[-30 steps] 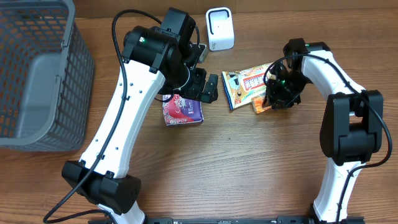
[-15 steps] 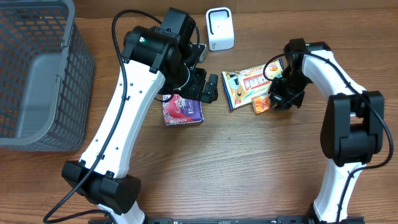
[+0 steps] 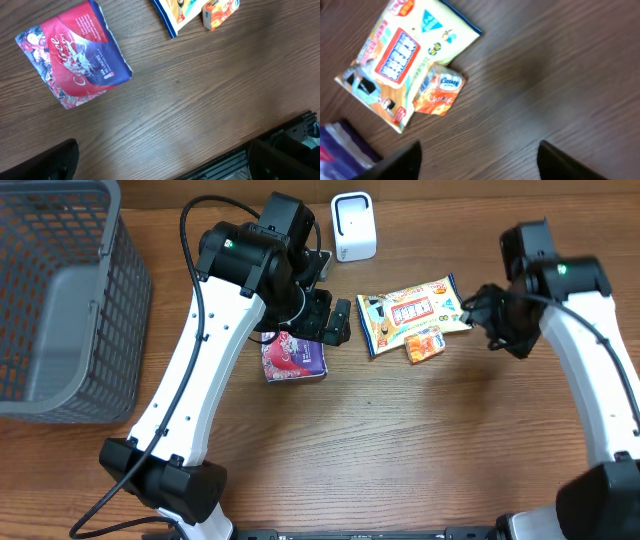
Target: Scan the item barcode
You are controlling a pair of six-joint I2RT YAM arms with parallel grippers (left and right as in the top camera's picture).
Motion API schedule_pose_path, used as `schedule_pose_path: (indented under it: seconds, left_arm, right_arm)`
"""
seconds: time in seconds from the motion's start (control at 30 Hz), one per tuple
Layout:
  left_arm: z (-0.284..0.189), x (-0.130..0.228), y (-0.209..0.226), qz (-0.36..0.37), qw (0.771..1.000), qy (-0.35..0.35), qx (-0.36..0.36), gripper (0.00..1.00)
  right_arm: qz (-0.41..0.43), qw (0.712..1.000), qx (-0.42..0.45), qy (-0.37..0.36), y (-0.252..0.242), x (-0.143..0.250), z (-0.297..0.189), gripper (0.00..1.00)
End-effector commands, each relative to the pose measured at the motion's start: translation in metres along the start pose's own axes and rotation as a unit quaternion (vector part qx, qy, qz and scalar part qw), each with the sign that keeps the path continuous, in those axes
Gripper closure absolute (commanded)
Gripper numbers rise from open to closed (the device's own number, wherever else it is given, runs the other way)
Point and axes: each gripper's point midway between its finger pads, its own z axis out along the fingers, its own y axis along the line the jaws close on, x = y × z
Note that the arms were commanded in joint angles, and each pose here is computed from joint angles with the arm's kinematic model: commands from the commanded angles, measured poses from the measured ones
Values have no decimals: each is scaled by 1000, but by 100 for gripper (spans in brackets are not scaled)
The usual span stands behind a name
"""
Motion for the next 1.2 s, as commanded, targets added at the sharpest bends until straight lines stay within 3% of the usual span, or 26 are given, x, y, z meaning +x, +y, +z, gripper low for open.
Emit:
schedule_pose_path:
  seconds: [0.0, 0.2, 0.47, 0.77, 1.17]
  left_arm:
    - [2, 0, 1, 11, 1000, 2, -3, 0]
    - [2, 0, 1, 11, 1000, 2, -3, 0]
    - [2, 0, 1, 11, 1000, 2, -3, 0]
    - [2, 0, 1, 11, 1000, 2, -3, 0]
    - [2, 0, 1, 11, 1000, 2, -3, 0]
  right_arm:
    - [45, 997, -20, 61, 0, 29, 47, 22]
    - [103, 978, -143, 109, 26, 52, 96, 22]
    - [142, 969, -171, 109, 17, 54, 117, 26]
    - [164, 964, -191, 89, 23, 47, 124, 53]
    - [149, 965, -195, 91, 36, 53, 141, 55]
